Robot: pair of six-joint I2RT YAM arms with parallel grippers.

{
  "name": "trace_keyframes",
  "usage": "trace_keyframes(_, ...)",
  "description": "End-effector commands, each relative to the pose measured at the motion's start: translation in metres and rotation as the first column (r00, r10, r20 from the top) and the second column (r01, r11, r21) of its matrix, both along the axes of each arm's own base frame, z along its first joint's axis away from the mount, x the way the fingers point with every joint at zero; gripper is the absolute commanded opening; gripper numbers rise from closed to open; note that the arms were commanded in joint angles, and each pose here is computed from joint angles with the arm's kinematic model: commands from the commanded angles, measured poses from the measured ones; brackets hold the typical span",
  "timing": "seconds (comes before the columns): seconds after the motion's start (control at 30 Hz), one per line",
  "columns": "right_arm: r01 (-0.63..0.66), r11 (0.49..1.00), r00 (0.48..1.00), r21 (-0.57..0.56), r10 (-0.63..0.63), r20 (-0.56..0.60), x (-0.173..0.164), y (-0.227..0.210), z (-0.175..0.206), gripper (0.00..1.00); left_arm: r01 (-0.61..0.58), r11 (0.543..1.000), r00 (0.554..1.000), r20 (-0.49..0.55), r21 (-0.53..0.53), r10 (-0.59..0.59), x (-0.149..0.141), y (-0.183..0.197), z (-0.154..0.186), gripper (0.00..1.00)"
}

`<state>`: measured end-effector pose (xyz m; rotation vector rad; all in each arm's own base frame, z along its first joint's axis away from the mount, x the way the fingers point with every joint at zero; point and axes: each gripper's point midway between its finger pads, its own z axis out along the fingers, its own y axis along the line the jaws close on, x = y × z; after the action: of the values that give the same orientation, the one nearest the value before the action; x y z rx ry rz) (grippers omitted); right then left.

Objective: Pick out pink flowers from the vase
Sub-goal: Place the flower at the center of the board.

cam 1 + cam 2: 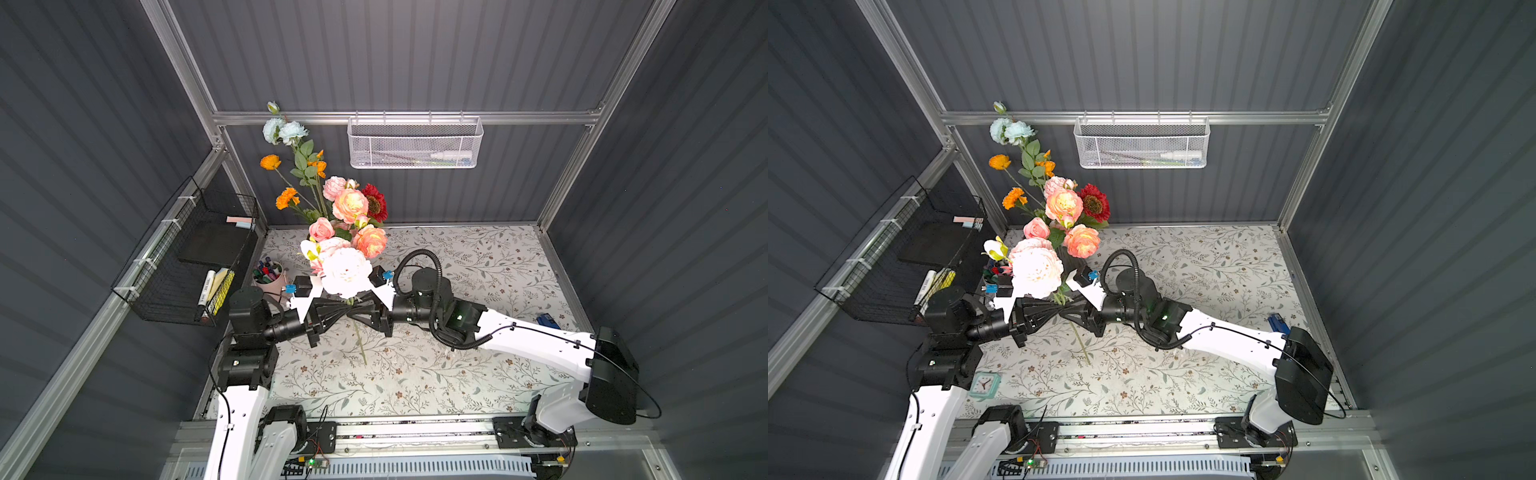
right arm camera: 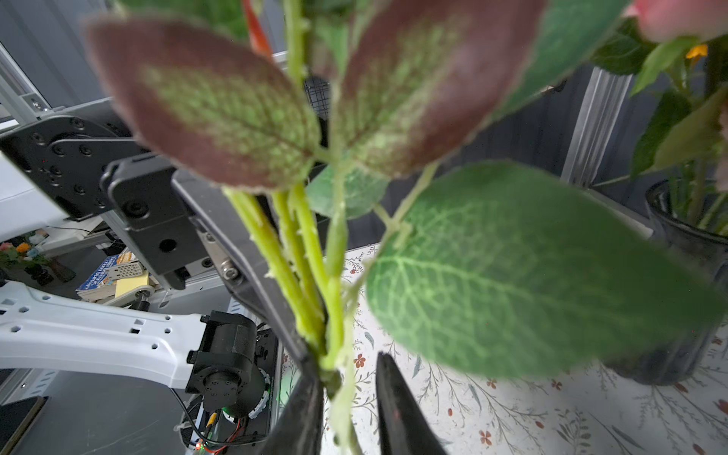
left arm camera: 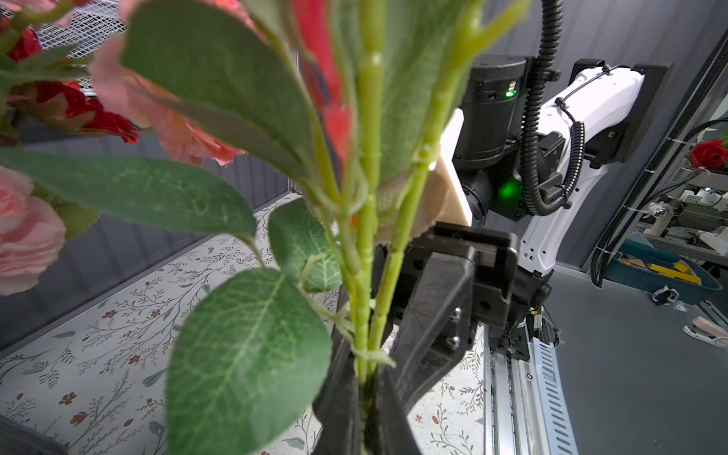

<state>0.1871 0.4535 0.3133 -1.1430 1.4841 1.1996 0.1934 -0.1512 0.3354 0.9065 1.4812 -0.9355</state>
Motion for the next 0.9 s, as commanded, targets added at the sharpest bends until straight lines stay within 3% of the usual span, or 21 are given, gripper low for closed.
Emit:
trace_keyframes(0.0, -0.004, 1.000, 1.000, 0.026, 0.004, 0.027, -0.001, 0.003, 0.012, 0.22, 0.028, 1.000, 0.999, 0.014, 0.006, -0.028, -0.005, -0.003, -0.001, 0.07)
trace_keyframes(0.23, -0.017, 1.000, 1.000, 0.025, 0.017, 0.026, -0.003, 0.003, 0.011, 0.00, 0.022, 1.000, 1.000, 0.014, 0.012, -0.022, -0.005, -0.003, -0.001, 0.11)
trace_keyframes(0.5, 0.010, 1.000, 0.998, 0.003, -0.010, 0.065, -0.003, -0.007, 0.016, 0.00, -0.072, 0.995, 0.994, 0.082, 0.067, 0.066, -0.007, 0.004, -0.008, 0.70)
trace_keyframes(0.53, 0.015, 1.000, 0.997, 0.001, -0.015, 0.073, -0.004, -0.009, 0.018, 0.00, -0.081, 0.994, 0.993, 0.097, 0.072, 0.074, -0.007, 0.005, -0.008, 0.91)
trace_keyframes(0.57, 0.024, 1.000, 0.996, -0.002, -0.024, 0.081, -0.004, -0.012, 0.020, 0.00, -0.093, 0.992, 0.990, 0.114, 0.080, 0.084, -0.007, 0.006, -0.009, 0.99)
trace_keyframes(0.73, 0.080, 0.997, 0.989, -0.003, -0.079, 0.122, -0.004, -0.030, 0.032, 0.00, -0.155, 0.981, 0.980, 0.145, 0.115, 0.137, 0.000, 0.011, -0.015, 0.99)
trace_keyframes(0.87, 0.201, 0.980, 0.970, -0.017, -0.196, 0.142, 0.006, -0.055, 0.043, 0.00, -0.205, 0.970, 0.970, 0.161, 0.127, 0.184, 0.010, 0.017, -0.017, 0.99)
